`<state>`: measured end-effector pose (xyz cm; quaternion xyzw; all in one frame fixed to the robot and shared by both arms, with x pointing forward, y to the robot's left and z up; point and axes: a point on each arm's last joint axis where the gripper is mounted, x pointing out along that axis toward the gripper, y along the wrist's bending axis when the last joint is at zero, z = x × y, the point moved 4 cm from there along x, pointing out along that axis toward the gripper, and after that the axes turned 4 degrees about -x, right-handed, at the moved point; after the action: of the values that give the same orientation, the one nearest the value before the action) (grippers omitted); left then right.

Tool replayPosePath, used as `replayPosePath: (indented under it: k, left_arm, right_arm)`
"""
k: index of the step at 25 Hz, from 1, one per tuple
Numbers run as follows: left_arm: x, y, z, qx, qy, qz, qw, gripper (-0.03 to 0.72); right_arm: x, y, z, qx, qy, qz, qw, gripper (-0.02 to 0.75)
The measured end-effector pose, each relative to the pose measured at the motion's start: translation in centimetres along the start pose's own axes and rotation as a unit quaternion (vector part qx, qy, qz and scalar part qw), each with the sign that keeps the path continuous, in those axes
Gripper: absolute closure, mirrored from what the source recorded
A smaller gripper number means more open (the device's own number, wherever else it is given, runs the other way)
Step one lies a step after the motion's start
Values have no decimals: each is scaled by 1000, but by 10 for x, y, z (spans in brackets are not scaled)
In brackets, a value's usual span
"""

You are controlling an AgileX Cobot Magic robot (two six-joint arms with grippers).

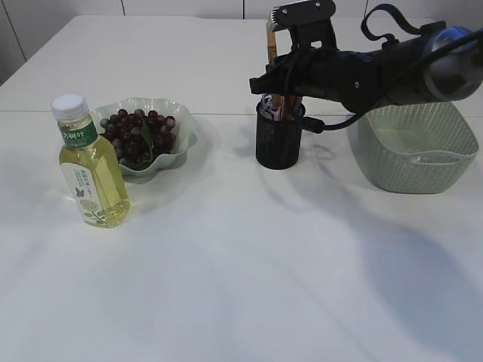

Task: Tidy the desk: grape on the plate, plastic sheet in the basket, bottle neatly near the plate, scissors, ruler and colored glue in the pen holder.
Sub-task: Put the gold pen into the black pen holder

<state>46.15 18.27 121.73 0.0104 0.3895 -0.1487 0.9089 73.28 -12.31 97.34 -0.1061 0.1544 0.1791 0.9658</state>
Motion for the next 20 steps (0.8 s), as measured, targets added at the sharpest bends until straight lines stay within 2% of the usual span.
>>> replayPosePath:
  k: [10,12,17,20]
  left_arm:
    - [0,0,0,0,0,0,1000,442]
    - [0,0,0,0,0,0,1000,442]
    - [0,0,0,0,0,0,1000,442]
    - [0,0,0,0,0,0,1000,442]
  right_arm:
    - [0,-6,-2,7,9,-5,1000,605]
    - [0,-7,-2,7,9,-5,1000,569]
    - [0,-7,-5,12,20,-5,1000,393]
    - [0,-8,-8,16,32,-4,999,351]
